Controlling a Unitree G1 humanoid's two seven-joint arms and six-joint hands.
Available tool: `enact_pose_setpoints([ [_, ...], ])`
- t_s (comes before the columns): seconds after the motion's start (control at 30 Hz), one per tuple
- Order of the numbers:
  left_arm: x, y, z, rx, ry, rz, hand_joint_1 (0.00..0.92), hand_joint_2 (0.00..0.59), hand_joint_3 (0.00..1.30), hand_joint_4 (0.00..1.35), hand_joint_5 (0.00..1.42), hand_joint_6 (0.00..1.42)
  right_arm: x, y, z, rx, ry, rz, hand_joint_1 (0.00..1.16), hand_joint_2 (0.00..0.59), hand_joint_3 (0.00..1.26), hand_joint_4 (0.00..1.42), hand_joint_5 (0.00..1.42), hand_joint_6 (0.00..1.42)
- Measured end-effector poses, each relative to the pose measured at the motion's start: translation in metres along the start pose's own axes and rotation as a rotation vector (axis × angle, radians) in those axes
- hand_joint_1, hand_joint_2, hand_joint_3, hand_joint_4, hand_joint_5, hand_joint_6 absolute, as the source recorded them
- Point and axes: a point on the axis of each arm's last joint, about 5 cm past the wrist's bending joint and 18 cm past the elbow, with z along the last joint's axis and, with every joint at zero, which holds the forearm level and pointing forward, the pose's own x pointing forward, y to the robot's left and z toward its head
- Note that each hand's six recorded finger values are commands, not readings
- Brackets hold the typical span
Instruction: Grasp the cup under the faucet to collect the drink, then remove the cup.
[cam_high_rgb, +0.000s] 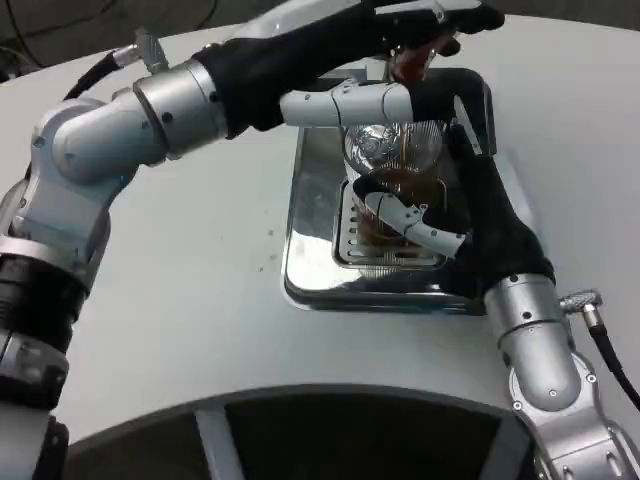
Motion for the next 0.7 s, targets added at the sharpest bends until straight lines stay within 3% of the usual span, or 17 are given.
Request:
enact_pose_setpoints([
  [0.7, -0.0016, 0.0013, -0.0003, 0.003, 0.007, -0.005, 0.0, 0.07, 0.15, 0.07, 0.14, 0.06, 0.0026, 0.0087, -0.0039, 0.03, 0.002, 0.03, 0.72, 0.216, 0.0, 0.0, 0.0, 0.0],
])
